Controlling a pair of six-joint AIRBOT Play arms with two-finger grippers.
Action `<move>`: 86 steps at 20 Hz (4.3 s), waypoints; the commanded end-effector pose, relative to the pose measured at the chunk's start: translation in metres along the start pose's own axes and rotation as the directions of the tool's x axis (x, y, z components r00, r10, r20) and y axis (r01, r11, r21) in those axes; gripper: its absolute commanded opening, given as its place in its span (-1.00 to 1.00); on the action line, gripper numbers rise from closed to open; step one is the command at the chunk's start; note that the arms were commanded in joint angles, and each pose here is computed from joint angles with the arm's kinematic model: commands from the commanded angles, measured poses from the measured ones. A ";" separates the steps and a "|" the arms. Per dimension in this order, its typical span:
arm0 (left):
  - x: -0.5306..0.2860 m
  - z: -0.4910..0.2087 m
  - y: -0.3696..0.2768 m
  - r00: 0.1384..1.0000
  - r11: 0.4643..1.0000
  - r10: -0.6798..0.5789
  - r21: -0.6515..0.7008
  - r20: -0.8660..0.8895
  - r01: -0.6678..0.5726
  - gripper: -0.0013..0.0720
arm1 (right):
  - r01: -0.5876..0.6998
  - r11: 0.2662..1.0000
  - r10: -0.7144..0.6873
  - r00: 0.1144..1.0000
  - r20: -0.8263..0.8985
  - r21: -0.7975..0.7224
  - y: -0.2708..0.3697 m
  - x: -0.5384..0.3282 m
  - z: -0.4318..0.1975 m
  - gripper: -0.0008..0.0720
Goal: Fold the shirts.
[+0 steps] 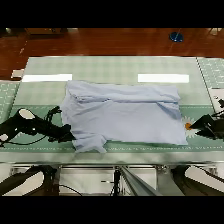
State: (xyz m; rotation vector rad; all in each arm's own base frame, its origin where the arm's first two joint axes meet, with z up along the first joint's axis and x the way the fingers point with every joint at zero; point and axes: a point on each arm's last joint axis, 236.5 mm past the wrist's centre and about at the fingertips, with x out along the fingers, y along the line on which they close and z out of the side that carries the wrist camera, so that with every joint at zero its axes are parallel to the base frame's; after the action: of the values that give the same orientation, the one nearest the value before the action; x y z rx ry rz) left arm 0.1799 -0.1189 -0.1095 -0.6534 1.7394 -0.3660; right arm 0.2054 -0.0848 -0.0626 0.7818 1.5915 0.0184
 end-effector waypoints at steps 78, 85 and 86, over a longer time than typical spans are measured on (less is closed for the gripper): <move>-0.161 0.303 -0.086 0.828 0.953 -0.145 0.300 0.542 -0.030 0.55 | 0.143 0.963 0.015 0.821 0.570 -0.230 0.129 0.000 0.218 0.18; -0.238 0.280 -0.100 0.819 0.942 -0.190 0.336 0.541 -0.003 0.55 | 0.190 0.972 -0.084 0.828 0.554 -0.136 0.078 -0.045 0.194 0.50; -0.232 0.272 -0.101 0.842 0.938 -0.193 0.346 0.503 0.009 0.55 | 0.136 0.983 -0.057 0.862 0.504 -0.121 0.074 -0.034 0.188 0.53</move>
State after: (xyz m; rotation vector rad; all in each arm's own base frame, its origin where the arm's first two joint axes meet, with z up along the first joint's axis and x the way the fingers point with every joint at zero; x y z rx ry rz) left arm 0.5199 -0.0322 0.0450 -0.5371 1.0219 -0.4359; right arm 0.4296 -0.1209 -0.0257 0.4400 1.0224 -0.1304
